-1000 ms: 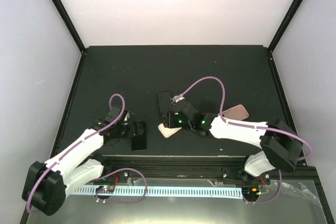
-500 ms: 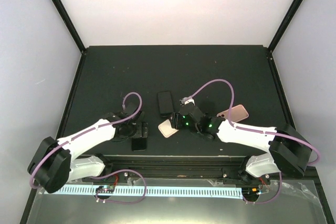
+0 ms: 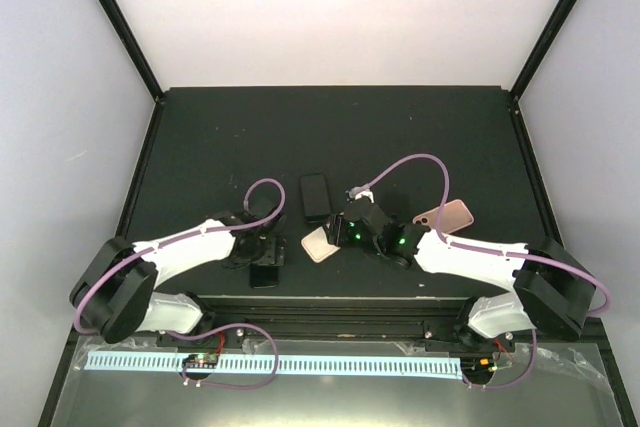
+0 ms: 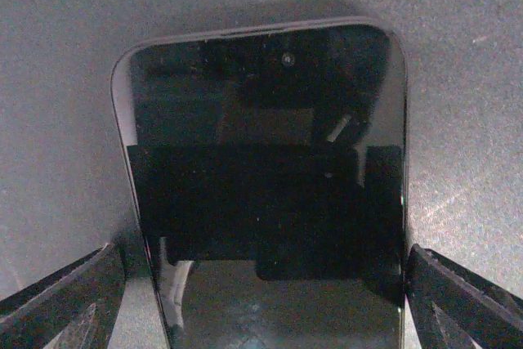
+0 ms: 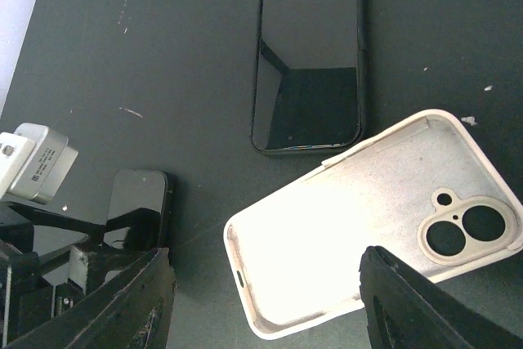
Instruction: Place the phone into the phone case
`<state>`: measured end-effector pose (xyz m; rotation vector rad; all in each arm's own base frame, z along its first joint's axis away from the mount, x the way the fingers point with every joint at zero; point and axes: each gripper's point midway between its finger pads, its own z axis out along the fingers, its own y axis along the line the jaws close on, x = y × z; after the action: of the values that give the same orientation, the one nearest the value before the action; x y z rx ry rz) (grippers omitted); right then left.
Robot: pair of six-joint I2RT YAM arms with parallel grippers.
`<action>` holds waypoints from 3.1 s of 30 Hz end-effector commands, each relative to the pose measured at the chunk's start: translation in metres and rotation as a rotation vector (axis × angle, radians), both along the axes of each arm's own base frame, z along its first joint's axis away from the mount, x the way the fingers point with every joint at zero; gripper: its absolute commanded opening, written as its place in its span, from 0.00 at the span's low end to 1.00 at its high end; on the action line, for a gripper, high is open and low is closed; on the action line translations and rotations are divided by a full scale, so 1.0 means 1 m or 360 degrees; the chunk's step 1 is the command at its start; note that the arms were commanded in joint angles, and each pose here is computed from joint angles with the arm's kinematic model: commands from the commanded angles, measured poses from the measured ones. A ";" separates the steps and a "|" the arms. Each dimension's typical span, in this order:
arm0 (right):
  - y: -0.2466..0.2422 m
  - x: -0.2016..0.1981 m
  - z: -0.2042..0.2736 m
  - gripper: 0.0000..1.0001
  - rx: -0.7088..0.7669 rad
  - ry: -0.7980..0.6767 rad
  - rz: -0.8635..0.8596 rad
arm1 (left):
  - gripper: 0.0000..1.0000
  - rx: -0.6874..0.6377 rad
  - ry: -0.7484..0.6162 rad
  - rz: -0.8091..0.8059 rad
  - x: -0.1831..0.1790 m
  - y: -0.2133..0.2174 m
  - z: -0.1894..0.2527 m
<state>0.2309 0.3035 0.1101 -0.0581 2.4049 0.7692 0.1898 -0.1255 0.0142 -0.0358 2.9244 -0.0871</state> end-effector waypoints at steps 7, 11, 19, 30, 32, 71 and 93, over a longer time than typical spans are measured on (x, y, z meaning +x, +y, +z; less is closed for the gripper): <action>-0.004 0.002 -0.015 0.63 0.0053 0.0166 -0.0183 | 0.87 0.0019 -0.0009 -0.0029 0.008 -0.011 -0.005; -0.003 0.000 -0.027 0.62 0.0034 0.0231 -0.0194 | 0.80 0.0023 0.0004 -0.0027 0.006 -0.011 -0.007; -0.002 -0.003 -0.061 0.61 0.0032 0.0422 -0.0197 | 0.73 -0.0041 -0.0036 -0.0024 0.008 -0.016 0.004; -0.014 -0.007 -0.097 0.58 -0.0032 0.0652 -0.0364 | 0.69 -0.0197 -0.0168 -0.0037 0.012 -0.025 0.039; -0.014 -0.008 -0.097 0.56 -0.0030 0.0655 -0.0360 | 0.69 -0.0208 -0.0182 -0.0039 0.011 -0.024 0.043; -0.032 -0.012 -0.101 0.33 -0.0100 0.0823 -0.0599 | 0.68 -0.0489 -0.0312 -0.0180 0.005 -0.044 0.080; 0.015 -0.049 -0.086 0.12 -0.0256 0.0701 0.0125 | 0.66 -0.0750 -0.0320 -0.0203 -0.008 -0.060 0.093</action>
<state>0.2055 0.3041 0.0205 0.1720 2.8567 0.6492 0.1793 -0.1683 0.0893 0.0678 2.7069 -0.6022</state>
